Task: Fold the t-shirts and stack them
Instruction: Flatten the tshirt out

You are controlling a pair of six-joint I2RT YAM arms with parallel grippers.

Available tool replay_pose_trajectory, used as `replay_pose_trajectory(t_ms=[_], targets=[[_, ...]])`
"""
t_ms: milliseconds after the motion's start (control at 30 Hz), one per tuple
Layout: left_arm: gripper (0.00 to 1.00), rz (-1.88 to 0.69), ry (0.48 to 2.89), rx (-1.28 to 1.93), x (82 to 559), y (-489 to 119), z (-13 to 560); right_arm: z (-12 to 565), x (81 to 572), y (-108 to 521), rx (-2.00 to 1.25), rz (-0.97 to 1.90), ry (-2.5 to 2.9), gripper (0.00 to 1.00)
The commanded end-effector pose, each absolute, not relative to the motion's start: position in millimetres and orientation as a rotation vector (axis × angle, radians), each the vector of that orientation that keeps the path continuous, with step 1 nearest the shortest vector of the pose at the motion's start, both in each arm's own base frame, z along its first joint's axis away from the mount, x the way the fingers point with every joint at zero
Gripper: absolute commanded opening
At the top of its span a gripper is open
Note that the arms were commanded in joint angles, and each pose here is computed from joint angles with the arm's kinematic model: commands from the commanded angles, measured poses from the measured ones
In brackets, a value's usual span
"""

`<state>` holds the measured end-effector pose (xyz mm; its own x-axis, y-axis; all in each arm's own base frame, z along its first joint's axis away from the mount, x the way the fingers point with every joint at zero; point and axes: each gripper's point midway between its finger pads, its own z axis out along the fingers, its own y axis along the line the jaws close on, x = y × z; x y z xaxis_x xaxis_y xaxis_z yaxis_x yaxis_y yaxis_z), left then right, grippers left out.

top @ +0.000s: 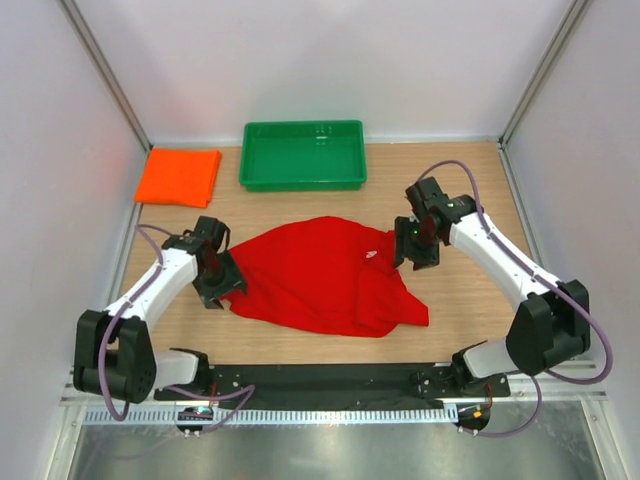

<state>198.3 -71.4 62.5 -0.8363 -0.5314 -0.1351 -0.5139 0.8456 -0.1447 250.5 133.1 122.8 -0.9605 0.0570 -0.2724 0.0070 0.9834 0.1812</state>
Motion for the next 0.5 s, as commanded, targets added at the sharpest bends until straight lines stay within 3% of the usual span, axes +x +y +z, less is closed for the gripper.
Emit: replay_pose_trajectory(t_ms=[0,467], targets=[[0.64,-0.169,2.814,-0.908,205.8,-75.1,54.9,130.3,244.9,121.2,0.108,0.293,2.815,0.57],[0.6,0.023,2.83,-1.055,207.6,-62.0,24.6,131.0,237.2,98.4,0.193,0.267,2.795,0.58]])
